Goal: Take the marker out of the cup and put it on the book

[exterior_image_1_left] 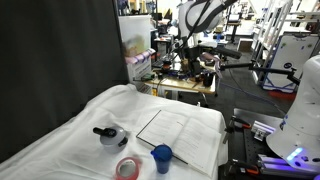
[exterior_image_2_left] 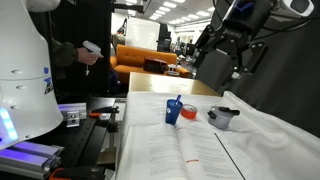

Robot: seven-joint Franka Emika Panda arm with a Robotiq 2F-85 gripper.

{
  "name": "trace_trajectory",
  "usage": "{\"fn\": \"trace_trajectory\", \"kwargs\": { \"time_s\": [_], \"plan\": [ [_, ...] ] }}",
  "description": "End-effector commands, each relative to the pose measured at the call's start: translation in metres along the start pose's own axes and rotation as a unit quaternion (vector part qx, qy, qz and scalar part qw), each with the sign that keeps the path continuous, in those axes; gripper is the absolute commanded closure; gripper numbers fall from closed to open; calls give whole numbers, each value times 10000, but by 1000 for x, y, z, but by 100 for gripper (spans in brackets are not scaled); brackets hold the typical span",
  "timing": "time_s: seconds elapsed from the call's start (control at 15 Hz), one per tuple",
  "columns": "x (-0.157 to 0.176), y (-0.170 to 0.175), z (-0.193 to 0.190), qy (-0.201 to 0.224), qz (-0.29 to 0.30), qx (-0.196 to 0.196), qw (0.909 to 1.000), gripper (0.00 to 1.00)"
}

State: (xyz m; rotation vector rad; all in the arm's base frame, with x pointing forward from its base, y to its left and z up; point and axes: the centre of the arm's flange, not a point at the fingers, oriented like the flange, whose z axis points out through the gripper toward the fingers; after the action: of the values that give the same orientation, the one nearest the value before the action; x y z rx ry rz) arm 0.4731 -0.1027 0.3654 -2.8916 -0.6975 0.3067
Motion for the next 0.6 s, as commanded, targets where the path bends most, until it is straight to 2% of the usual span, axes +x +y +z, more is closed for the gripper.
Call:
{"fn": "trace_trajectory", "kwargs": {
  "time_s": [0.0,0.27,0.53],
  "plan": [
    [0,0,0,1,-2,0,10000,0],
    [0,0,0,-9,-59,-29,10000,0],
    [-1,1,1,162,-339,38,9993,0]
  ]
}}
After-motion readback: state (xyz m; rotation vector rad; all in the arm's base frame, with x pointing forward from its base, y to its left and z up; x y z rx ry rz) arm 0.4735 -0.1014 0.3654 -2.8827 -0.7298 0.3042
